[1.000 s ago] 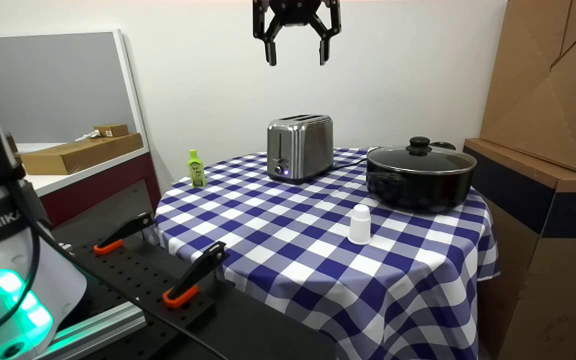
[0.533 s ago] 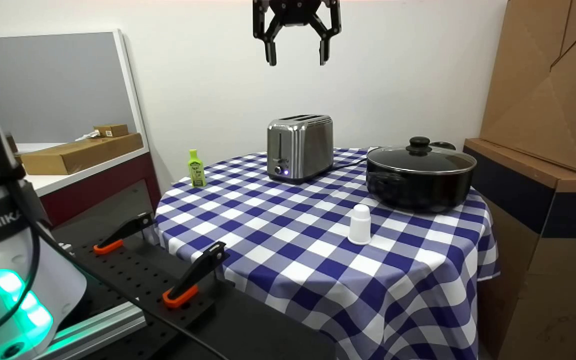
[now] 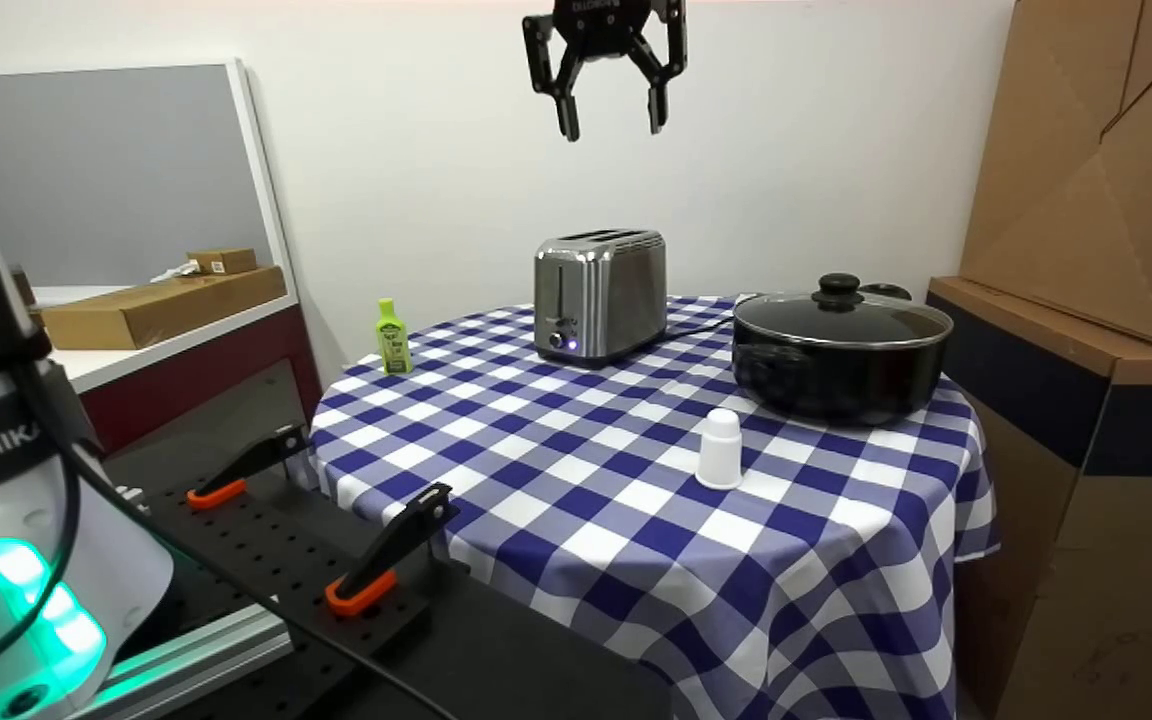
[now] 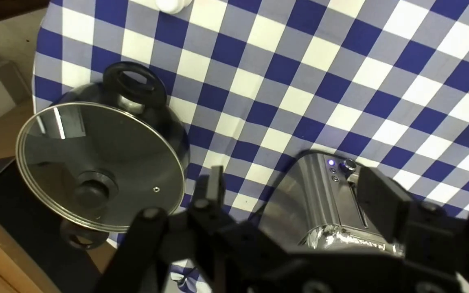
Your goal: Push the toaster lever up
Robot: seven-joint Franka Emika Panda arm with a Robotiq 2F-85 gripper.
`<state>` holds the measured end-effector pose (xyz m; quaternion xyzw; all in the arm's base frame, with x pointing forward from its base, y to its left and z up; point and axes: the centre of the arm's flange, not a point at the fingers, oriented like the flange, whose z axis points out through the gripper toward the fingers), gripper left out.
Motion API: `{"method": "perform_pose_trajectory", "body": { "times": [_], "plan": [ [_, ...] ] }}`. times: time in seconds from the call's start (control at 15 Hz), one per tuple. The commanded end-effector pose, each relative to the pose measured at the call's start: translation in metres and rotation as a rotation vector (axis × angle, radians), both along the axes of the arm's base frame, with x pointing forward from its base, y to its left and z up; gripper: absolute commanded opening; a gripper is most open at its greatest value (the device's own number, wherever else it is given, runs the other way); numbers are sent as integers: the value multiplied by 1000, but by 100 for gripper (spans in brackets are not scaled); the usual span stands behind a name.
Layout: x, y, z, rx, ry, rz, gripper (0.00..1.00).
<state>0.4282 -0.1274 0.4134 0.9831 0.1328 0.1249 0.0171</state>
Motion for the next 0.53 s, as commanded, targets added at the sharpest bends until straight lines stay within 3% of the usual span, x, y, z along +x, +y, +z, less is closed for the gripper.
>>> {"method": "perform_pose_trajectory", "body": {
  "times": [0.0, 0.47],
  "plan": [
    [19, 19, -16, -12, -24, -5, 53],
    [41, 61, -50, -37, -45, 27, 1]
  ]
}}
